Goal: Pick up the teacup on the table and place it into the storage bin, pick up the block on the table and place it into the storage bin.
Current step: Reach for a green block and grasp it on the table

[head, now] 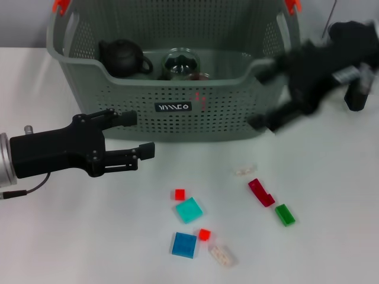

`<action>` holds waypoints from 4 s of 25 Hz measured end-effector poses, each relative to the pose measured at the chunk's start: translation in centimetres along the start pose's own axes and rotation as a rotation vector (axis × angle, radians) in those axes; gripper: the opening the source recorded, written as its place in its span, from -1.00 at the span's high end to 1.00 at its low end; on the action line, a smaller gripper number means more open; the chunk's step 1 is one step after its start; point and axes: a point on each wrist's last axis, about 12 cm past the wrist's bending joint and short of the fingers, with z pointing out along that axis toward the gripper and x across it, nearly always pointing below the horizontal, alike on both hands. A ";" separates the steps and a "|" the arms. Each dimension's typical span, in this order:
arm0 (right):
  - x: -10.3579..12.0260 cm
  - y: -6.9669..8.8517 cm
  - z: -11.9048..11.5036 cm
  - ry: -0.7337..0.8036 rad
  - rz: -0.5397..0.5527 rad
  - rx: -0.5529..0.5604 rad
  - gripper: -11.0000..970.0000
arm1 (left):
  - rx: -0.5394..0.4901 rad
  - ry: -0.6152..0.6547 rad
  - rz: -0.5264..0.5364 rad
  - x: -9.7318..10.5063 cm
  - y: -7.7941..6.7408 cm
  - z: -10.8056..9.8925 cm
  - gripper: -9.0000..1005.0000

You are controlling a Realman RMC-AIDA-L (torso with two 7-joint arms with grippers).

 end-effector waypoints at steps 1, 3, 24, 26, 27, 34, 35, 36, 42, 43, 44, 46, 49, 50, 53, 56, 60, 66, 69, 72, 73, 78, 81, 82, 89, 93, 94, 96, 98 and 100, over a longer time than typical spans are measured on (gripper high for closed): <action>0.8 0.2 -0.4 0.030 0.016 -0.019 -0.97 | 0.000 0.001 0.000 0.0 0.0 0.0 -0.71; 2.1 0.6 -1.0 0.085 0.049 -0.053 -0.97 | 0.002 0.007 0.000 0.1 0.0 -0.1 -0.71; 3.8 0.8 5.0 0.474 0.307 -0.063 -0.96 | 0.014 0.030 -0.009 0.3 -0.1 0.1 -0.71; 3.8 0.9 5.4 0.494 0.363 -0.044 -0.96 | 0.010 0.030 -0.008 0.3 0.0 0.1 -0.71; 3.9 1.0 5.8 0.504 0.392 -0.031 -0.96 | 0.008 0.031 -0.007 0.3 0.0 0.1 -0.71; 5.0 1.4 7.2 0.565 0.566 0.013 -0.96 | 0.006 0.040 0.009 0.1 0.2 0.1 -0.71; 5.2 1.5 7.3 0.571 0.585 0.020 -0.96 | 0.006 0.040 0.011 0.1 0.2 0.1 -0.71; 5.4 1.6 7.4 0.579 0.599 0.025 -0.96 | 0.005 0.040 0.014 0.1 0.2 0.1 -0.71; 6.2 1.9 8.5 0.599 0.642 0.042 -0.96 | 0.002 0.045 0.026 0.2 0.2 0.1 -0.71; 6.3 1.9 8.7 0.602 0.639 0.049 -0.96 | 0.002 0.045 0.026 0.2 0.2 0.1 -0.71; 6.3 1.9 9.0 0.603 0.637 0.055 -0.96 | 0.001 0.045 0.026 0.2 0.2 0.1 -0.71; 6.6 1.9 9.6 0.606 0.634 0.065 -0.96 | -0.002 0.046 0.028 0.3 0.2 0.1 -0.71; 6.8 2.0 10.5 0.612 0.624 0.074 -0.96 | -0.007 0.047 0.029 0.4 0.2 0.0 -0.71; 6.8 2.0 10.8 0.613 0.619 0.077 -0.96 | -0.007 0.047 0.029 0.4 0.2 0.0 -0.71; 6.6 2.2 11.4 0.613 0.603 0.084 -0.95 | -0.011 0.048 0.030 0.4 0.3 0.0 -0.71; 6.6 2.4 11.8 0.620 0.595 0.091 -0.94 | -0.018 0.049 0.030 0.5 0.3 0.0 -0.71; 6.6 2.6 12.1 0.624 0.591 0.091 -0.88 | -0.020 0.049 0.031 0.6 0.3 0.0 -0.71; 6.5 2.7 12.3 0.609 0.606 0.093 -0.65 | -0.022 0.047 0.035 0.6 0.3 0.0 -0.71; 6.5 2.6 12.3 0.608 0.610 0.102 -0.40 | -0.023 0.047 0.035 0.7 0.3 0.0 -0.71; 6.6 2.5 12.3 0.609 0.614 0.109 -0.24 | -0.024 0.045 0.035 0.7 0.3 -0.1 -0.71; 6.6 2.5 12.3 0.608 0.615 0.111 -0.19 | -0.023 0.045 0.035 0.7 0.3 -0.1 -0.71; 6.8 2.3 12.2 0.610 0.612 0.128 -0.09 | -0.023 0.045 0.034 0.7 0.3 0.0 -0.71; 7.0 2.1 12.1 0.620 0.610 0.142 -0.09 | -0.022 0.044 0.034 0.7 0.2 -0.1 -0.71; 7.1 2.1 12.1 0.623 0.611 0.144 -0.09 | -0.022 0.044 0.033 0.7 0.2 -0.1 -0.71; 7.1 2.2 12.3 0.618 0.606 0.143 -0.08 | -0.023 0.043 0.032 0.7 0.2 0.0 -0.71; 7.2 2.2 12.5 0.622 0.605 0.143 -0.08 | -0.024 0.043 0.032 0.7 0.2 0.0 -0.71; 7.2 2.2 12.6 0.626 0.604 0.142 -0.08 | -0.024 0.044 0.031 0.8 0.2 -0.1 -0.71; 7.3 2.2 12.7 0.629 0.602 0.142 -0.07 | -0.025 0.044 0.031 0.8 0.2 -0.1 -0.71; 7.2 2.2 12.7 0.628 0.598 0.143 -0.07 | -0.026 0.044 0.031 0.8 0.2 -0.1 -0.71; 7.2 2.2 12.7 0.626 0.597 0.143 -0.07 | -0.026 0.044 0.031 0.8 0.2 -0.1 -0.71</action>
